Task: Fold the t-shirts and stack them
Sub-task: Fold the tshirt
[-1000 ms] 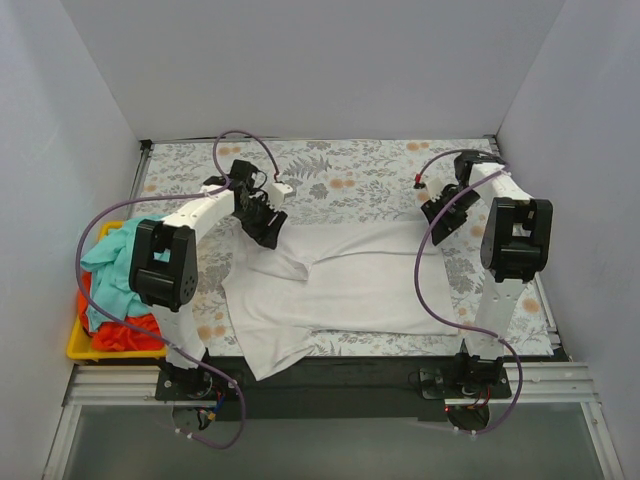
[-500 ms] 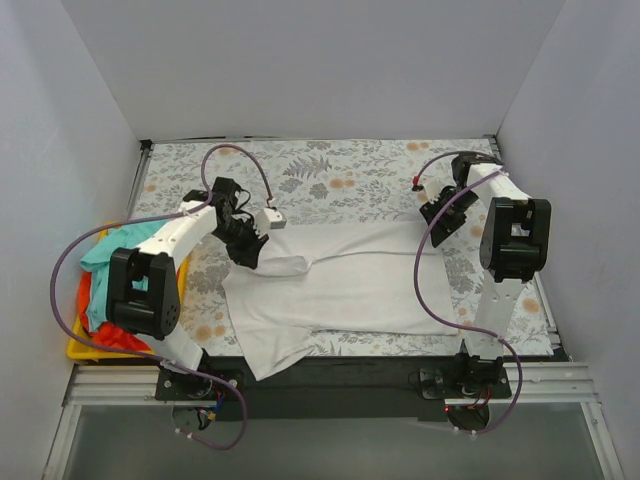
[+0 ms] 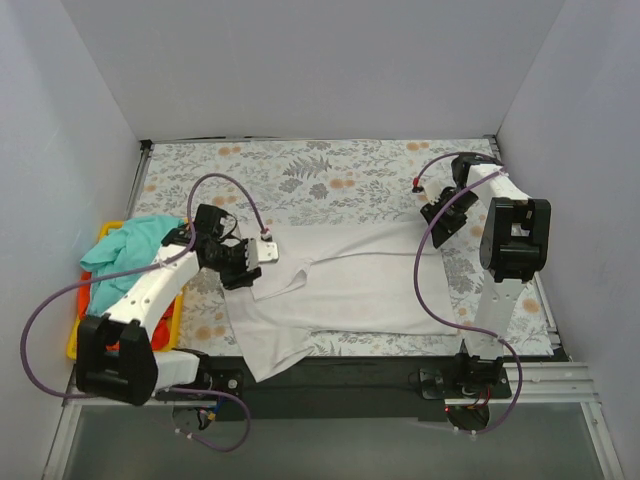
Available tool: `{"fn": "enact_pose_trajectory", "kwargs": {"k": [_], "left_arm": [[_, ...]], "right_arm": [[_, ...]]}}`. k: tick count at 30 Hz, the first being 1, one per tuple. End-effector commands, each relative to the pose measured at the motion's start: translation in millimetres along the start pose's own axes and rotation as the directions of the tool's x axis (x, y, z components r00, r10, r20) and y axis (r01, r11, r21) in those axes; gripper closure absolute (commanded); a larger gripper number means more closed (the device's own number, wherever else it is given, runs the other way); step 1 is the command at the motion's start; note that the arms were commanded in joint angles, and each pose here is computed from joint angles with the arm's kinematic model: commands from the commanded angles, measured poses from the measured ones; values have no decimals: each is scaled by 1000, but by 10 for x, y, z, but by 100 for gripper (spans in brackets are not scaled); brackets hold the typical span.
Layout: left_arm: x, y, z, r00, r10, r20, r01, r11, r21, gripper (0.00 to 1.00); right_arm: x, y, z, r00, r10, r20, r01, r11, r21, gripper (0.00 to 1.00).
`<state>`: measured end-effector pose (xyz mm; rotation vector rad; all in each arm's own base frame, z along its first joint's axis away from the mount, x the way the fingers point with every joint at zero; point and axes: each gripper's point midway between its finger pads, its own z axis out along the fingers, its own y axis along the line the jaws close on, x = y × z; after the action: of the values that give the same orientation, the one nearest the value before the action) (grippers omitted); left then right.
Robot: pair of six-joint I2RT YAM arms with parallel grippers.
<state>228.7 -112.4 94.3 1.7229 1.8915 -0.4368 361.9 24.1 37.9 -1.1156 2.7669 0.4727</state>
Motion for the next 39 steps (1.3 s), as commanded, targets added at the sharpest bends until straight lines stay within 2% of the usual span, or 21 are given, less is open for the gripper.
{"fn": "enact_pose_trajectory", "kwargs": {"k": [1, 2, 3, 4, 5, 6, 8, 9, 12, 15, 16, 18, 20, 22, 29, 31, 32, 34, 35, 36, 39], "left_arm": [[-336, 764, -8, 971, -222, 89, 234, 960, -156, 62], [-252, 869, 144, 908, -412, 71, 418, 898, -135, 63], [-182, 1022, 131, 859, -507, 69, 511, 845, -158, 63], [-283, 1220, 28, 820, -565, 94, 572, 805, -156, 64], [-181, 1245, 170, 750, -659, 62, 661, 743, -106, 64], [-175, 1285, 154, 667, -741, 78, 745, 664, -67, 62], [-160, 1414, 109, 587, -803, 101, 809, 585, -58, 58], [-122, 1473, 71, 530, -839, 125, 848, 526, -66, 56], [-41, 1626, 26, 479, -861, 169, 877, 466, -115, 53], [105, 1680, 72, 390, -909, 151, 917, 367, -157, 51], [144, 1691, 88, 346, -926, 150, 932, 321, -167, 51], [287, 1751, 109, 300, -941, 155, 943, 267, -200, 50], [299, 1735, 183, 270, -953, 140, 955, 246, -168, 50], [300, 1743, 214, 261, -957, 129, 958, 240, -157, 50], [337, 1764, 353, 249, -962, 116, 964, 234, -127, 50], [330, 1771, 383, 242, -963, 118, 967, 229, -114, 51], [341, 1779, 402, 239, -964, 119, 967, 226, -114, 52], [333, 1825, 413, 238, -962, 133, 968, 224, -112, 54], [342, 1840, 426, 236, -962, 135, 969, 221, -113, 58], [343, 1861, 432, 234, -962, 139, 969, 219, -114, 60], [375, 1912, 460, 216, -967, 135, 972, 200, -126, 70]], "right_arm": [[-113, -17, -109, 1000, 5, 28, -5, 1000, 12, 53], [-146, -12, -121, 999, 10, 39, -10, 1000, 8, 53], [-170, -23, -131, 998, 26, 50, -26, 1000, 7, 54], [-232, -33, -164, 997, 47, 68, -48, 999, 9, 54], [-268, -50, -188, 994, 67, 83, -68, 998, 9, 54], [-291, -76, -188, 992, 85, 90, -86, 996, 9, 53], [-362, -168, -263, 981, 146, 127, -149, 989, 15, 52], [-376, -200, -253, 976, 169, 136, -171, 985, 6, 50], [-440, -279, -276, 955, 241, 171, -240, 970, -23, 49], [-508, -303, -260, 947, 261, 185, -258, 965, -39, 47], [-529, -301, -255, 946, 262, 189, -258, 965, -44, 47], [-570, -309, -235, 945, 264, 195, -259, 965, -52, 47], [-584, -301, -203, 945, 267, 190, -261, 964, -60, 47], [-570, -307, -146, 945, 276, 176, -269, 961, -62, 47], [-507, -363, 2, 942, 305, 136, -299, 952, -63, 46], [-511, -347, 25, 941, 309, 136, -300, 951, -77, 49], [-522, -336, 27, 942, 306, 138, -297, 951, -83, 51], [-532, -336, 12, 943, 301, 143, -292, 953, -82, 63], [-538, -347, 6, 943, 298, 146, -289, 954, -77, 66], [-542, -354, 1, 944, 297, 146, -289, 954, -74, 75], [-566, -388, -12, 943, 294, 154, -287, 956, -68, 87]]}}
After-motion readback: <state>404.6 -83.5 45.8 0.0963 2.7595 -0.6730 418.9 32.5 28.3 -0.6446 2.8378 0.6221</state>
